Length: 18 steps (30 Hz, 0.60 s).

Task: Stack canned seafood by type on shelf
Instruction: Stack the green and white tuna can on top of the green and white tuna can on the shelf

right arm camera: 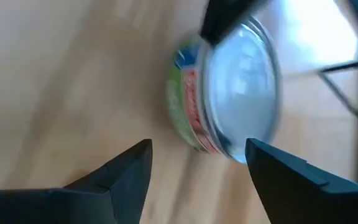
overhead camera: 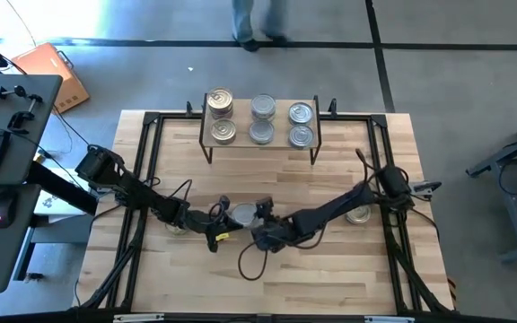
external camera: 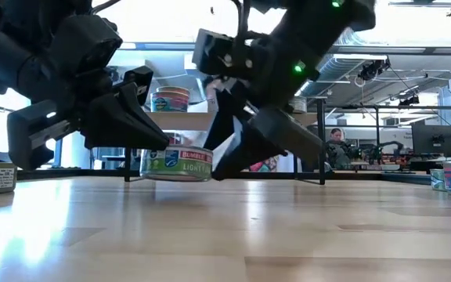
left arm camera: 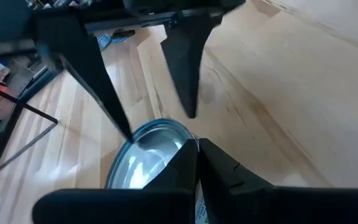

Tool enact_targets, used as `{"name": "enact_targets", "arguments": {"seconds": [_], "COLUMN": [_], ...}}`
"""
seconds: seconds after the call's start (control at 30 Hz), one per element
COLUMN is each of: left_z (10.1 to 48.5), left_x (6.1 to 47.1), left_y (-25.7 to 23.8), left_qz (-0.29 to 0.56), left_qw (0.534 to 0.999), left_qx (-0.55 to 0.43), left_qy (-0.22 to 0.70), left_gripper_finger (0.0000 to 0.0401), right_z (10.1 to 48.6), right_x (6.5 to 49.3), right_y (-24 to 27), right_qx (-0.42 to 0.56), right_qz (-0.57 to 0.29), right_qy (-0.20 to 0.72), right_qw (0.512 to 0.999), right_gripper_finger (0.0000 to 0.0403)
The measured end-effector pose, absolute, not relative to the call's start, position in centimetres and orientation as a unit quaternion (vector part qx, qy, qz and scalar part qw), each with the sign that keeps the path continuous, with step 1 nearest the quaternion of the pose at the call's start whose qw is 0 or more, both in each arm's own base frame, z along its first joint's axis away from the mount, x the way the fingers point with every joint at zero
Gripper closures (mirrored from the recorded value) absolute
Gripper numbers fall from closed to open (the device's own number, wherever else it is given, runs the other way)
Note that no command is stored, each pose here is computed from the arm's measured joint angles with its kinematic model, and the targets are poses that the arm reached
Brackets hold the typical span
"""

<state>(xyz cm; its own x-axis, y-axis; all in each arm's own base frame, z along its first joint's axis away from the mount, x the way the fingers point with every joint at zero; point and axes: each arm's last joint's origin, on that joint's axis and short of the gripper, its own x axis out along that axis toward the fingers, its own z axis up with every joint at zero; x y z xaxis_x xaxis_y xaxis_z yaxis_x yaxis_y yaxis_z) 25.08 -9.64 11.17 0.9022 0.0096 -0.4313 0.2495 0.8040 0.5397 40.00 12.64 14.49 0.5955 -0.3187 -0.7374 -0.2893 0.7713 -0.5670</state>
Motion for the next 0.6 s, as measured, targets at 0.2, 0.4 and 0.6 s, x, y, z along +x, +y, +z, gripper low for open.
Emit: {"name": "enact_targets", "arguments": {"seconds": [0.2,0.4,0.6], "left_z": [11.2,11.4,11.8], "left_x": [25.1,25.4,25.9], "left_y": [-9.6,-9.2,-8.7], "left_qz": [-0.055,-0.063,-0.074], "left_qw": [0.940,0.953,0.965], "left_qx": [0.264,0.214,0.172], "left_qy": [0.211,0.205,0.183], "left_gripper_finger": [0.0401,0.0401,0.0401], "right_z": [14.6,13.5,10.9], "right_x": [38.9,37.2,36.0], "right_y": [13.4,13.2,13.4], "right_qx": [-0.344,-0.316,-0.308], "right_qz": [-0.061,-0.090,-0.115], "right_qy": [0.465,0.505,0.448], "right_qw": [0.813,0.798,0.831], "right_gripper_finger": [0.0151,0.0153,0.0168]}}
